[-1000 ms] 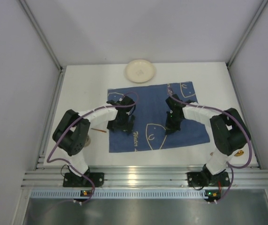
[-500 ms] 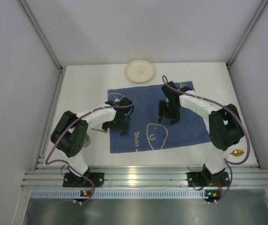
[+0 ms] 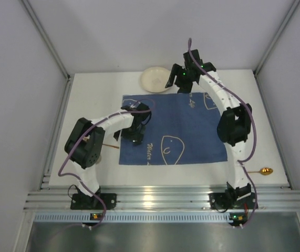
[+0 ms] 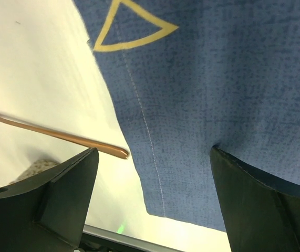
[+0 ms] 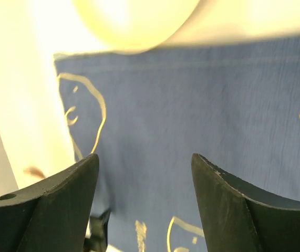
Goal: Set the dinner table for one person
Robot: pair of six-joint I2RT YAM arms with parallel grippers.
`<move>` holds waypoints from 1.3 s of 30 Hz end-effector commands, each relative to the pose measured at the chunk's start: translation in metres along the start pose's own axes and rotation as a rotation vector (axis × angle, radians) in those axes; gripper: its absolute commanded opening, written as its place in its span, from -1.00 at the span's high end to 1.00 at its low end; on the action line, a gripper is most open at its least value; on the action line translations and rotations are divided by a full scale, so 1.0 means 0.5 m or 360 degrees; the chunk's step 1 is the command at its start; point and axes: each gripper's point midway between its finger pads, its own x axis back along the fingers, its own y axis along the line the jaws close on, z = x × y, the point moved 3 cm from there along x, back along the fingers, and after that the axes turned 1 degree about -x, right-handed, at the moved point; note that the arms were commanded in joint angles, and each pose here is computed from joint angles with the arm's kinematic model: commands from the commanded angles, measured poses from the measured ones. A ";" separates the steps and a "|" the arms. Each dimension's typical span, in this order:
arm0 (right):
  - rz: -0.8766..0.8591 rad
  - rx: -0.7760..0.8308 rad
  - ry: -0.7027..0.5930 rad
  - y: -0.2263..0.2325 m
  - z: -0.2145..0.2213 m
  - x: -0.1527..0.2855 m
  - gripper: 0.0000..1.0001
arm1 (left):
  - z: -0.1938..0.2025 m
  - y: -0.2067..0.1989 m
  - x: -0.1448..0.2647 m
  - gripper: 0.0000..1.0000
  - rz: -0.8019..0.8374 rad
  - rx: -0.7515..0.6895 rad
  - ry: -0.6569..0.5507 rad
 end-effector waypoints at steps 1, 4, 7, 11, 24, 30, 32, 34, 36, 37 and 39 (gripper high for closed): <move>-0.0025 -0.0191 0.0005 -0.042 -0.054 -0.065 -0.43 | -0.026 0.048 -0.029 -0.85 -0.0182 0.0029 0.0000; -0.0056 -0.0341 -0.0038 -0.069 -0.085 -0.119 -0.42 | -0.065 0.066 0.024 -0.86 -0.0155 0.0110 -0.0059; -0.0070 -0.0396 -0.0096 -0.087 -0.110 -0.159 -0.42 | -0.102 0.064 0.086 -0.89 -0.0047 0.0183 -0.0137; -0.0110 -0.0471 -0.0130 -0.108 -0.123 -0.211 -0.41 | -0.099 0.051 0.102 -0.89 0.0032 0.0227 -0.0101; -0.0309 -0.0518 -0.0292 -0.080 -0.163 -0.233 -0.38 | -0.034 0.035 0.045 -0.86 0.0055 0.0187 0.0075; -0.0242 -0.0593 -0.0332 -0.085 -0.161 -0.296 -0.22 | -0.061 0.031 0.043 -0.86 0.0073 0.0186 0.0077; -0.0226 -0.0596 -0.0349 -0.085 -0.157 -0.313 -0.19 | -0.066 0.030 0.040 -0.86 0.0076 0.0187 0.0084; -0.0229 -0.0584 -0.0362 -0.072 -0.154 -0.321 -0.12 | -0.069 0.030 0.039 -0.85 0.0077 0.0189 0.0080; -0.0201 -0.0579 -0.0339 -0.070 -0.136 -0.337 -0.07 | -0.070 0.034 0.037 -0.85 0.0066 0.0193 0.0086; -0.0178 -0.0572 -0.0347 -0.071 -0.133 -0.340 -0.05 | -0.070 0.035 0.038 -0.85 0.0067 0.0197 0.0083; -0.0151 -0.0557 -0.0345 -0.069 -0.124 -0.345 0.25 | -0.068 0.045 0.037 -0.85 0.0047 0.0207 0.0085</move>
